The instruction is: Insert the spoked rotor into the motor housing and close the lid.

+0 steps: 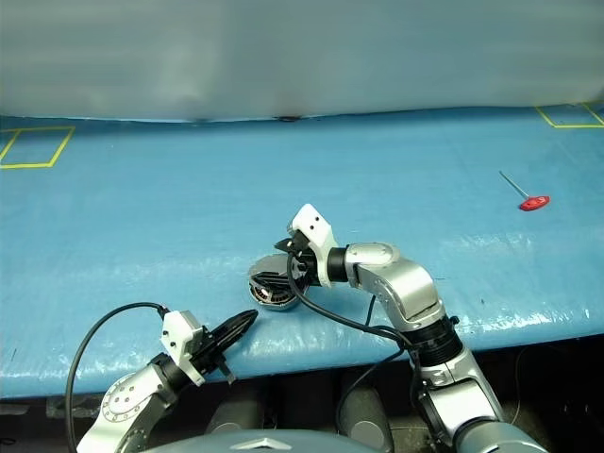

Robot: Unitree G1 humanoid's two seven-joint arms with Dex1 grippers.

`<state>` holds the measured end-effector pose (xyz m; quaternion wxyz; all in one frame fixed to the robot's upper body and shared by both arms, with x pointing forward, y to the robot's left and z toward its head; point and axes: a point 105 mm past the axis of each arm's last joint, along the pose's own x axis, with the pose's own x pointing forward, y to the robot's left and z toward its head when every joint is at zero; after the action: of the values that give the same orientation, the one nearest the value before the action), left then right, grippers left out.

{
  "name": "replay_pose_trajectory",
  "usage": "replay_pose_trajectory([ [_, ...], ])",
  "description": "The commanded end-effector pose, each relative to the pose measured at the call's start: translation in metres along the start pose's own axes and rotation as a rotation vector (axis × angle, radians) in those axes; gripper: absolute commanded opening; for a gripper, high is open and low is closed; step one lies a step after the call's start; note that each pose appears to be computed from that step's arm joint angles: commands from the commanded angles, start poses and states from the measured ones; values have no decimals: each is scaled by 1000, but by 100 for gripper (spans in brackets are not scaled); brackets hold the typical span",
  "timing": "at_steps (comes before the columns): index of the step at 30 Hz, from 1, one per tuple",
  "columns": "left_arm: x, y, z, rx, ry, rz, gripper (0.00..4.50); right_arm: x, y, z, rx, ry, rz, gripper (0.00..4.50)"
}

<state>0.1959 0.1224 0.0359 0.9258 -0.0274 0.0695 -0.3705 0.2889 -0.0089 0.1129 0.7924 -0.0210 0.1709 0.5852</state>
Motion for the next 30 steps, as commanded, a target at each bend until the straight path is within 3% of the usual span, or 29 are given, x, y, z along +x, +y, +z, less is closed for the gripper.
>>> replay_pose_trajectory([
  [1,1,-3,8,7,-31,-9,0,3,-1,6,-10,3,3,449],
  [14,1,-5,8,5,-35,-10,0,6,-9,-12,-26,120,-13,449],
  [20,2,-5,9,4,-35,-14,0,4,-10,-11,-54,120,-21,305],
  [30,1,-5,8,3,-28,-16,0,4,-2,-6,-124,84,-64,305],
])
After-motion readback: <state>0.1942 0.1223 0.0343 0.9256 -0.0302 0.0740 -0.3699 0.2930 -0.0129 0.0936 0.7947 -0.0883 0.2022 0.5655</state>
